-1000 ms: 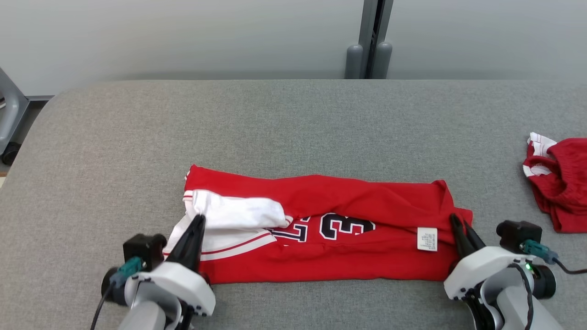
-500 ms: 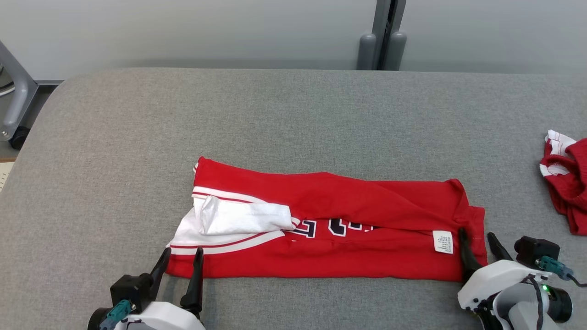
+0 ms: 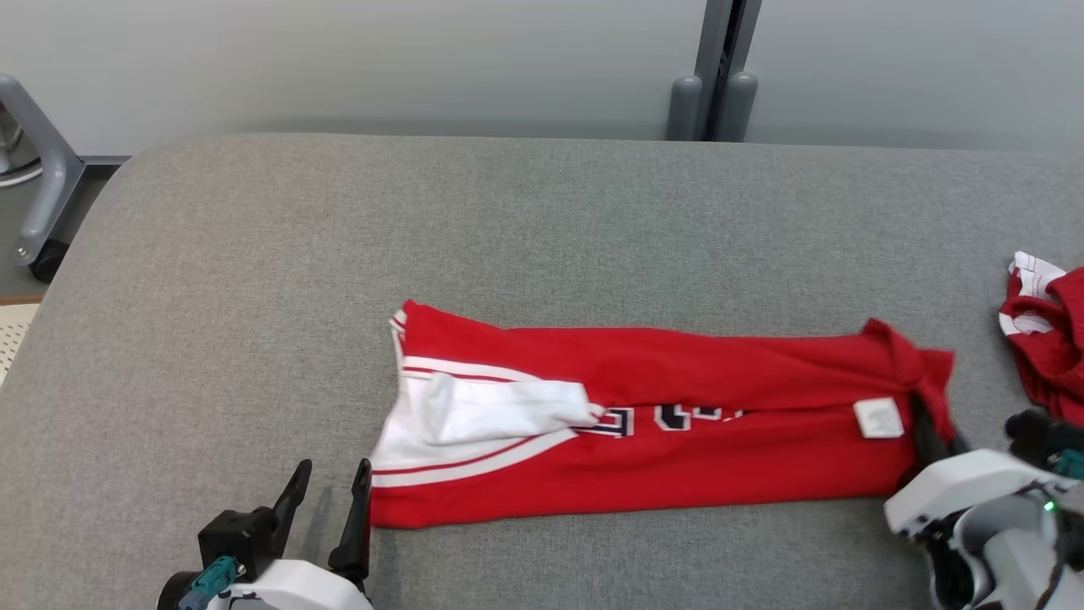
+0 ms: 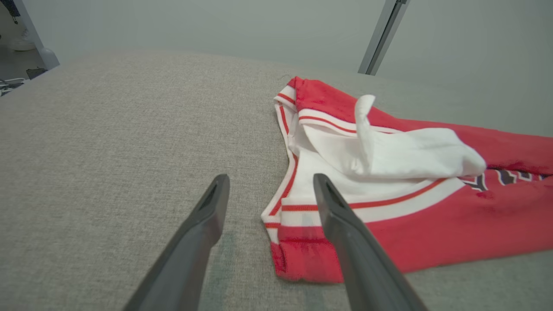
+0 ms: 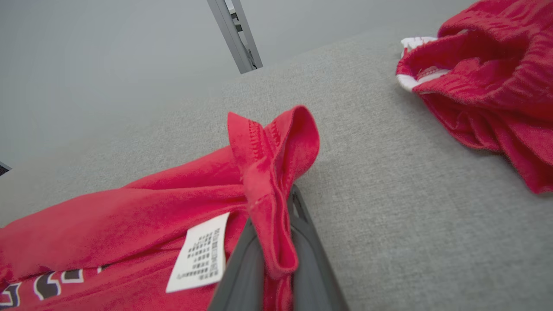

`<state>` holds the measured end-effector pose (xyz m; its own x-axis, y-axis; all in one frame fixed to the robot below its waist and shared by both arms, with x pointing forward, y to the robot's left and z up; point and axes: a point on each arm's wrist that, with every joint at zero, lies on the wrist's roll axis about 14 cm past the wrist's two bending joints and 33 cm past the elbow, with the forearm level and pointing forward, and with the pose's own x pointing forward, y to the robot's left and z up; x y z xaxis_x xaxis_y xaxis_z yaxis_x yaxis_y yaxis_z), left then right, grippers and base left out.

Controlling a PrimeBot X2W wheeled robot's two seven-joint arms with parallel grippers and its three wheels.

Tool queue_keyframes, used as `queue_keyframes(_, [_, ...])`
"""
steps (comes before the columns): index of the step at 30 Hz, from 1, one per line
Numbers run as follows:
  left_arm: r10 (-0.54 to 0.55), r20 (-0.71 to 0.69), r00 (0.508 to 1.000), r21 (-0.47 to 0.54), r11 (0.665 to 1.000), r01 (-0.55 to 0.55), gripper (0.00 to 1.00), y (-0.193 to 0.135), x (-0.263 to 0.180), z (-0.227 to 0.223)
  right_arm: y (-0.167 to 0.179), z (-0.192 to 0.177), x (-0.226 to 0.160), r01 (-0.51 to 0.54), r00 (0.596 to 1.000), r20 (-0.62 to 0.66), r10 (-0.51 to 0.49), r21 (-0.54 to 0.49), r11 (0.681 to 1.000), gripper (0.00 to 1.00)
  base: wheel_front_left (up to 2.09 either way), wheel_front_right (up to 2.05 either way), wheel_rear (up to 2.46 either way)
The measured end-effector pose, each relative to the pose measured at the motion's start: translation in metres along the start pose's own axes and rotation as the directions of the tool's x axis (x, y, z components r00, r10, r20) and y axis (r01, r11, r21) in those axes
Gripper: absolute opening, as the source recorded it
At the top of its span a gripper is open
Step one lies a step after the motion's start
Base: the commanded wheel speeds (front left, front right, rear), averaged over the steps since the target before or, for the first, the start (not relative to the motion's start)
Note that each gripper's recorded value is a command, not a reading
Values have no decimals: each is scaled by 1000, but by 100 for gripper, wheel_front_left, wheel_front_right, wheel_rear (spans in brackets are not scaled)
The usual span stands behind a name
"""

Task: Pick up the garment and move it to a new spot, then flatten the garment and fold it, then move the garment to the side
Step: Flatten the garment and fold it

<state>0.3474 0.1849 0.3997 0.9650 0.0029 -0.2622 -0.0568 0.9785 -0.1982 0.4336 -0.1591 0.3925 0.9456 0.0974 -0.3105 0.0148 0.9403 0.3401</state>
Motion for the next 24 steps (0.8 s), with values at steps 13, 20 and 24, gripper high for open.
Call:
queue_keyframes(13, [-9,-7,1000,-37,999,9,100,-5,-11,-5,127,43,-2,-352,926,117,360,-81,932,0,0,0,0])
queue_keyframes(20, [38,-2,999,-52,998,-38,100,6,-24,-6,232,11,-18,-611,791,-29,612,-93,786,0,0,0,0])
queue_keyframes(24, [98,-11,995,-65,993,-99,100,22,-39,-11,268,-6,-19,-686,727,-97,680,-120,717,0,0,0,0])
